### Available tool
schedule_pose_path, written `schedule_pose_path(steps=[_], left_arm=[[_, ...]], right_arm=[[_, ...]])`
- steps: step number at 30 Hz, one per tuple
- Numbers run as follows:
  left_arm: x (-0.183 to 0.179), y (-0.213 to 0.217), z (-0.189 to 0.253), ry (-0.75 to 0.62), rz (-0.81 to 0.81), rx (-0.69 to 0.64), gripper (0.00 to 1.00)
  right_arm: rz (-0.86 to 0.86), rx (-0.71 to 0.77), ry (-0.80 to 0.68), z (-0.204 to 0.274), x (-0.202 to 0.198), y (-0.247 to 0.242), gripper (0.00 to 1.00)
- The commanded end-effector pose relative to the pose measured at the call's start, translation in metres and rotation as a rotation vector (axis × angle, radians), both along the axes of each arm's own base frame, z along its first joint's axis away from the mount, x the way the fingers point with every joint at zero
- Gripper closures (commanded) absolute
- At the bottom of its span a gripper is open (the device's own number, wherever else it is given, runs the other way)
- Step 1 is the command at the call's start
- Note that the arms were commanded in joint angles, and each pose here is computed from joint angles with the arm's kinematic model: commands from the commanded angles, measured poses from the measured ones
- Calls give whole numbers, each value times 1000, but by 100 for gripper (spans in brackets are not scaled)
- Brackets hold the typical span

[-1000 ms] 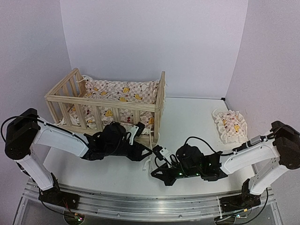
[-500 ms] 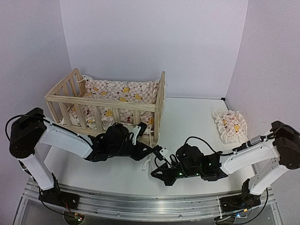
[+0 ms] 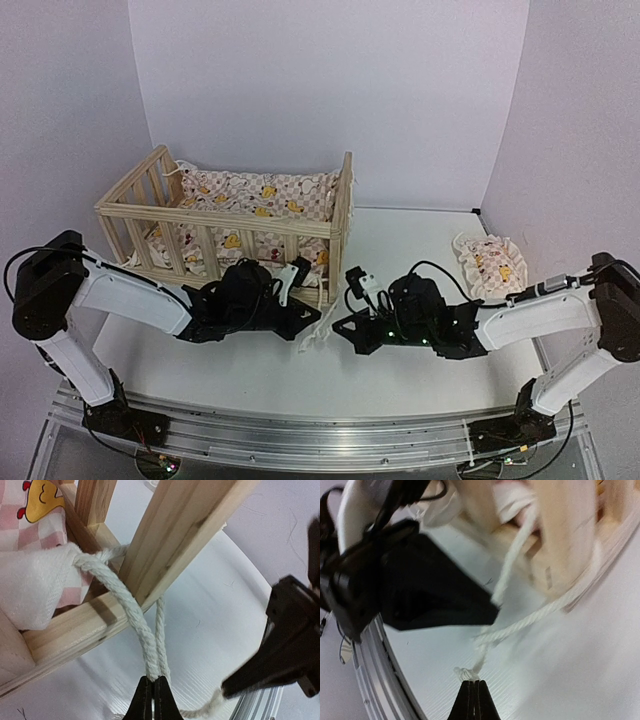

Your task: Set up the pet bed

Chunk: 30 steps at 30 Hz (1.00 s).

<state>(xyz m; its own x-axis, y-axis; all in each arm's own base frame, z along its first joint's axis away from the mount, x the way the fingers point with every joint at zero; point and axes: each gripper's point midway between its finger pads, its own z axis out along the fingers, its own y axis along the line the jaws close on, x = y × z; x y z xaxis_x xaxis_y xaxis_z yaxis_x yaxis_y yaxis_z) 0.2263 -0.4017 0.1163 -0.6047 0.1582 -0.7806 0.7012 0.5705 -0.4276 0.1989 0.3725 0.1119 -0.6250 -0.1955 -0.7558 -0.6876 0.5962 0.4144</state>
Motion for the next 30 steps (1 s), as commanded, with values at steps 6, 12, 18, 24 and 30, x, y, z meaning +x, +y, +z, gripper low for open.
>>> schedule_pose_path(steps=[6, 12, 18, 24, 30], left_arm=[[14, 16, 29, -111, 36, 16, 100], [12, 20, 35, -140, 26, 22, 100], [1, 21, 41, -140, -29, 13, 100], [-3, 18, 32, -124, -55, 5, 100], [-6, 19, 32, -182, -97, 34, 94]], right_arm=[[-145, 58, -155, 50, 66, 21, 100], [-164, 47, -148, 41, 76, 31, 100], [-189, 22, -128, 25, 83, 35, 100], [-44, 122, -100, 31, 67, 63, 100], [11, 151, -49, 20, 59, 73, 100]])
